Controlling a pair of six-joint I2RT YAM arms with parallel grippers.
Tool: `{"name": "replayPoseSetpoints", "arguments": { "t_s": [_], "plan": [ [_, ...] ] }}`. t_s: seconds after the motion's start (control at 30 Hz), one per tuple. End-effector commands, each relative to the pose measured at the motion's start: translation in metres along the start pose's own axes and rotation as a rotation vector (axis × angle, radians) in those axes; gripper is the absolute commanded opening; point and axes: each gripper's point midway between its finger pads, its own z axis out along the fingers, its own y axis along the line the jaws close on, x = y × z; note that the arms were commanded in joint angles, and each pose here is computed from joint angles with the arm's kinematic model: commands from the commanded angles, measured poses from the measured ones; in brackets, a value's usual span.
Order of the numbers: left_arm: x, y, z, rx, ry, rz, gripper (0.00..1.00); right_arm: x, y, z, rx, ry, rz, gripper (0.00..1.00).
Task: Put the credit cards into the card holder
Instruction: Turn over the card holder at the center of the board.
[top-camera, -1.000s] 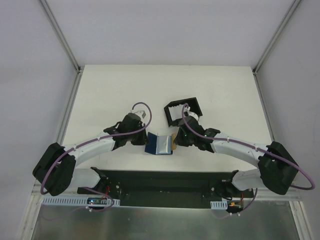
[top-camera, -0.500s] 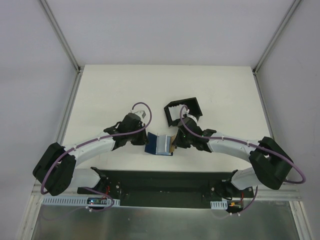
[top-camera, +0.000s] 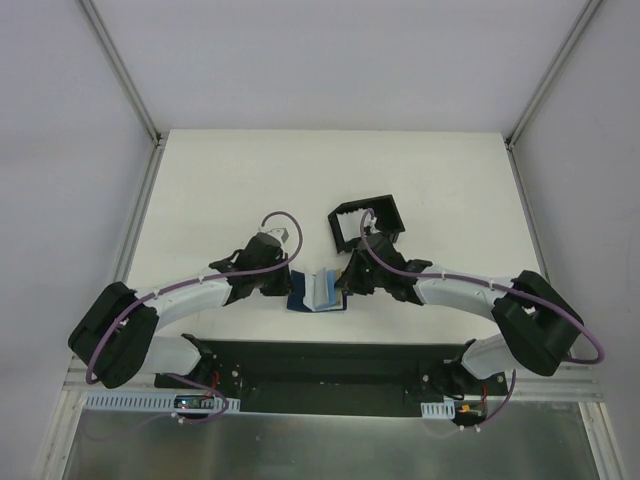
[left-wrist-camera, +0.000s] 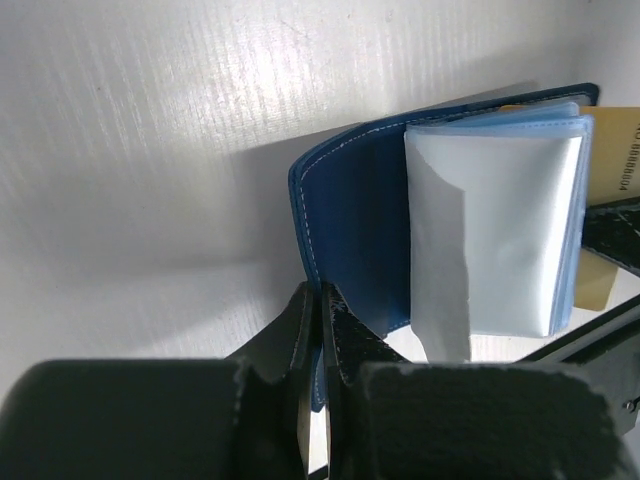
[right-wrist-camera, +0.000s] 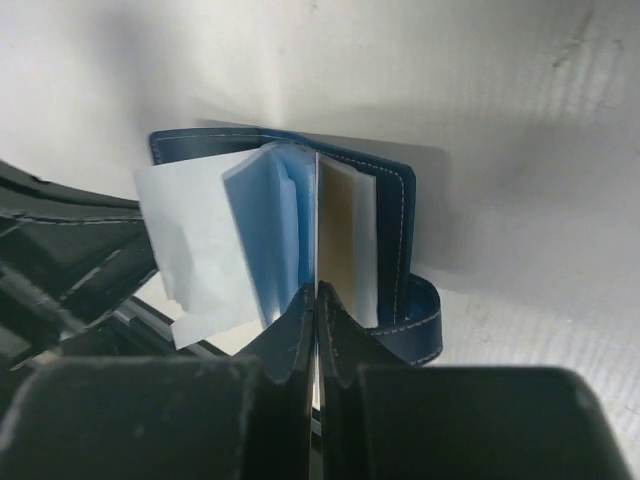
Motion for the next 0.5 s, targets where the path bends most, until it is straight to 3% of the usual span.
{"name": "replayPoseSetpoints", "arguments": {
  "t_s": [0.0, 0.47],
  "plan": [
    [0.015, 0.009, 0.005, -0.019, 0.033, -0.028, 0.00, -0.010, 0.034, -0.007, -0.147, -0.028, -0.021, 0.00],
    [0.024, 0.009, 0.018, 0.015, 0.054, -0.053, 0.00, 0.003, 0.038, 0.009, -0.175, 0.042, -0.016, 0.00]
  ]
}}
